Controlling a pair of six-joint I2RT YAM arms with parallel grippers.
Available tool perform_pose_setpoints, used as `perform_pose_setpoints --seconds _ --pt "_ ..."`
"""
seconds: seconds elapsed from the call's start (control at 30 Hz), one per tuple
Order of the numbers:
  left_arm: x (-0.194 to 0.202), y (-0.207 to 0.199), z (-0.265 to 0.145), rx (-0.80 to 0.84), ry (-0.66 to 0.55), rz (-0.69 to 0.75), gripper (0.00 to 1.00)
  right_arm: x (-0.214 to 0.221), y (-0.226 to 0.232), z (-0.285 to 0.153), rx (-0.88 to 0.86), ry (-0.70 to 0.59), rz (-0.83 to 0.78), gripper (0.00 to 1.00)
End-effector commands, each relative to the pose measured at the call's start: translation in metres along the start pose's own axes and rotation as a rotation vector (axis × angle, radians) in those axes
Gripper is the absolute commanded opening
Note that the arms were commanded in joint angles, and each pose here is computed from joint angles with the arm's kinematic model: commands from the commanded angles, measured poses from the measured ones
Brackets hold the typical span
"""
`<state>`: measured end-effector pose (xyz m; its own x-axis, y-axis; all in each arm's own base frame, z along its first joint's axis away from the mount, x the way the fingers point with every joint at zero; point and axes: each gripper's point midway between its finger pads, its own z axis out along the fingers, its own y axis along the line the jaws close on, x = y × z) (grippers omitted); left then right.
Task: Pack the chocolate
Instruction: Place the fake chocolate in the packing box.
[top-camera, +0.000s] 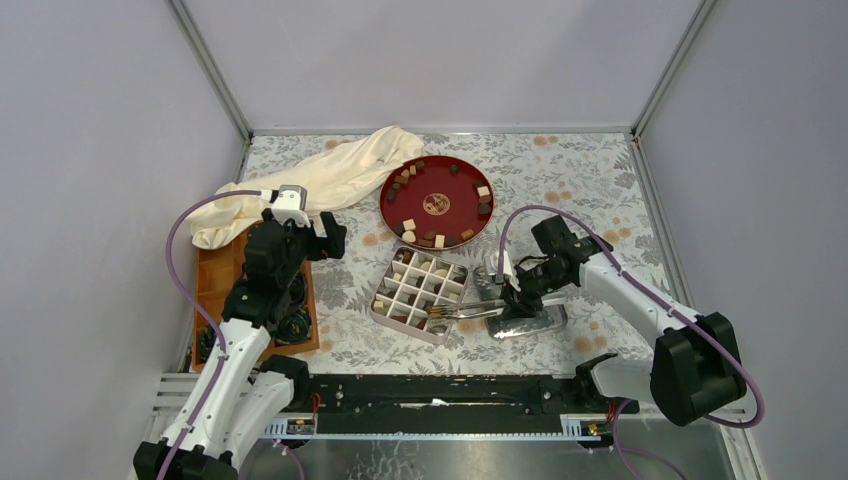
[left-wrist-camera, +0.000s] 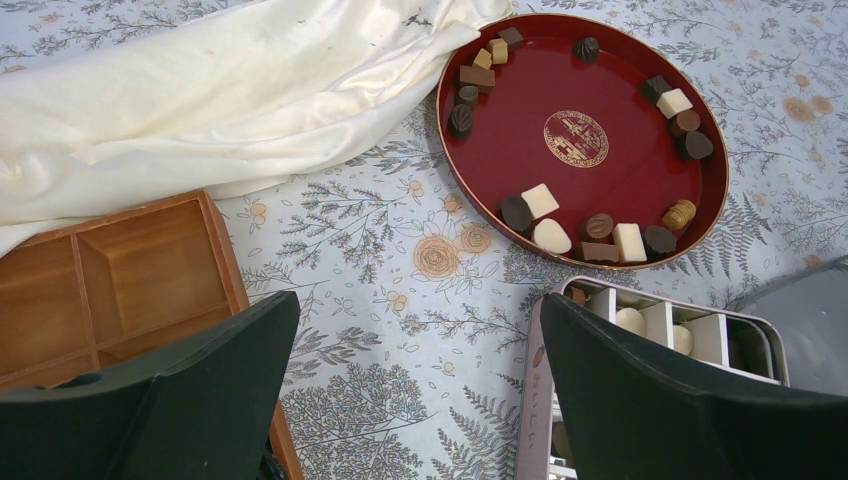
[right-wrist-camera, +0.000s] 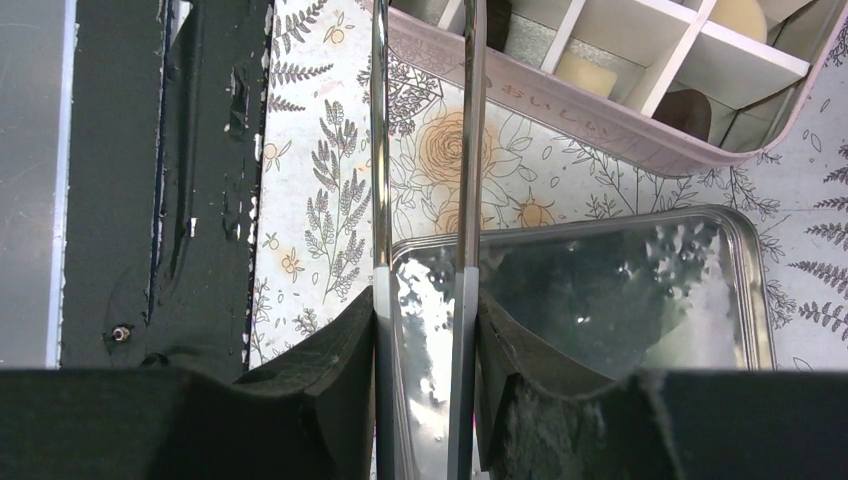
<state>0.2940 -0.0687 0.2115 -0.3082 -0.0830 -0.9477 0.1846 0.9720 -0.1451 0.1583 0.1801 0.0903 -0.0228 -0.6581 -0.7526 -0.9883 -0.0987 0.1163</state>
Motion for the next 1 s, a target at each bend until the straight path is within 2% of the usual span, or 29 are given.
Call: perform_pose_setpoints --seconds 0.0,0.53,0.97 --pt "-0.008 -0.004 0.002 0.020 -0.042 0.023 0.99 -0.008 -0.001 -0.002 0.016 -0.020 -0.070 0.31" --pt "-0.008 -0.004 0.002 0.022 -0.040 0.023 0.99 -0.008 0.001 -0.001 0.013 -0.025 -0.077 0.46" --pt "-0.008 -0.003 0.002 0.019 -0.042 0.024 0.99 -0.022 0.003 -0.004 0.002 -0.072 -0.064 0.47"
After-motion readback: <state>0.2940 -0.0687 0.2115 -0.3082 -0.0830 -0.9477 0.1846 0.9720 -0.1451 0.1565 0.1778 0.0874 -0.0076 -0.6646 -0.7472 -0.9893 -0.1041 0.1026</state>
